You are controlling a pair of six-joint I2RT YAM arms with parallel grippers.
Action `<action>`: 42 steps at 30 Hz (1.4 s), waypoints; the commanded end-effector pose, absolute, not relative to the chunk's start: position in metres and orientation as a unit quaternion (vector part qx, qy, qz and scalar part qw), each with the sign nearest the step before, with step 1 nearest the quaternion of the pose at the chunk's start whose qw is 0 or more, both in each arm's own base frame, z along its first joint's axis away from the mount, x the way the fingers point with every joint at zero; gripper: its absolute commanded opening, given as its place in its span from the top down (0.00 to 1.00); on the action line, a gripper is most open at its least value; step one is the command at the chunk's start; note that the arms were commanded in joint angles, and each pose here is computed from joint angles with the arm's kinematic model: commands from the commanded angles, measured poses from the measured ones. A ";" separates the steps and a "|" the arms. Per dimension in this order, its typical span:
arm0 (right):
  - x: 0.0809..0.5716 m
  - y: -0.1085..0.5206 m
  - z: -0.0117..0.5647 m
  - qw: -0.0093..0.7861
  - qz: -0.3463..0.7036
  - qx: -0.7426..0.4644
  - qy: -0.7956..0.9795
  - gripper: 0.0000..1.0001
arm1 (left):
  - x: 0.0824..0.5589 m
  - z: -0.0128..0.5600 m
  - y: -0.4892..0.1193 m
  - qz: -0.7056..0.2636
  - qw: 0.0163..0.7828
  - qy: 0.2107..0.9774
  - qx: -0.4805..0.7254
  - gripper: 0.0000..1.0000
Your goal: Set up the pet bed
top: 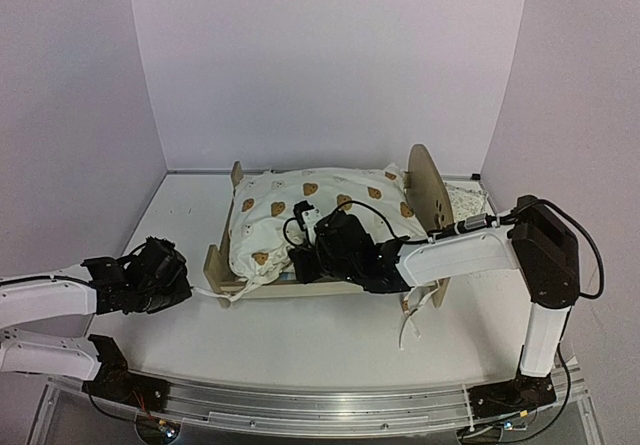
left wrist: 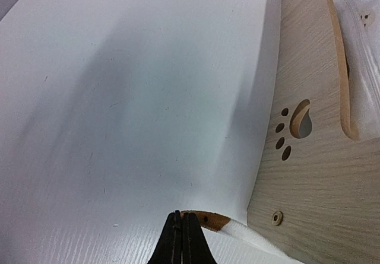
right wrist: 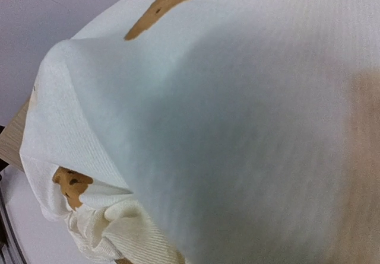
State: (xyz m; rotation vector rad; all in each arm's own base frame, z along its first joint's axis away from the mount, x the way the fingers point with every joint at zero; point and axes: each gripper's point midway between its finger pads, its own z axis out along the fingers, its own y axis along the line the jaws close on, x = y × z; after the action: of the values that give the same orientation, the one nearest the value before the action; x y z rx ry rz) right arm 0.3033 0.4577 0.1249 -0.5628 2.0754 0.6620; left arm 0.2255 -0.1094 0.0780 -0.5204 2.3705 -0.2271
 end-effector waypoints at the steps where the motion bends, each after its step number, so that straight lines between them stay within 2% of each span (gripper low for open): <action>1: 0.309 0.467 0.144 0.434 0.296 -0.222 0.821 1.00 | 0.228 0.081 -0.115 -0.108 0.350 0.910 -0.196 0.99; 6: 0.288 0.482 0.133 0.383 0.344 -0.250 0.820 1.00 | 0.226 0.069 -0.127 -0.117 0.321 0.922 -0.182 0.86; 8: 0.283 0.484 0.129 0.366 0.358 -0.251 0.822 1.00 | 0.225 0.068 -0.132 -0.131 0.317 0.923 -0.176 0.75; 10: 0.280 0.486 0.127 0.357 0.365 -0.251 0.823 1.00 | 0.223 0.071 -0.139 -0.159 0.319 0.920 -0.163 0.54; 12: 0.278 0.488 0.126 0.350 0.370 -0.251 0.824 1.00 | 0.221 0.076 -0.146 -0.186 0.321 0.916 -0.152 0.38; 14: 0.273 0.491 0.128 0.336 0.382 -0.256 0.822 1.00 | 0.221 0.082 -0.151 -0.201 0.321 0.915 -0.142 0.30; 20: 0.256 0.495 0.134 0.293 0.423 -0.249 0.821 0.96 | 0.224 0.096 -0.162 -0.209 0.326 0.916 -0.102 0.29; 21: 0.253 0.495 0.137 0.287 0.428 -0.246 0.821 0.92 | 0.226 0.100 -0.166 -0.218 0.331 0.914 -0.091 0.29; 25: 0.244 0.486 0.142 0.260 0.419 -0.242 0.836 0.65 | 0.228 0.113 -0.180 -0.248 0.341 0.904 -0.062 0.30; 27: 0.242 0.475 0.144 0.254 0.402 -0.235 0.848 0.58 | 0.230 0.117 -0.182 -0.246 0.341 0.905 -0.054 0.31; 31: 0.232 0.452 0.156 0.247 0.383 -0.231 0.860 0.50 | 0.232 0.128 -0.186 -0.240 0.341 0.908 -0.039 0.32; 36: 0.212 0.426 0.181 0.229 0.371 -0.250 0.865 0.36 | 0.235 0.140 -0.192 -0.240 0.341 0.909 -0.022 0.33; 39: 0.203 0.408 0.196 0.230 0.351 -0.270 0.867 0.32 | 0.237 0.144 -0.198 -0.243 0.338 0.909 -0.011 0.33; 42: 0.204 0.384 0.213 0.266 0.325 -0.275 0.865 0.29 | 0.239 0.147 -0.209 -0.256 0.334 0.907 0.006 0.34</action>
State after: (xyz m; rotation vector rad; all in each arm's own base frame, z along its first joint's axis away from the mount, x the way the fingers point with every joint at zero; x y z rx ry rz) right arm 0.2109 0.4179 0.1931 -0.6966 2.3488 0.9977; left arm 0.2257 -0.1801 0.1125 -0.0671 2.4548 -0.5396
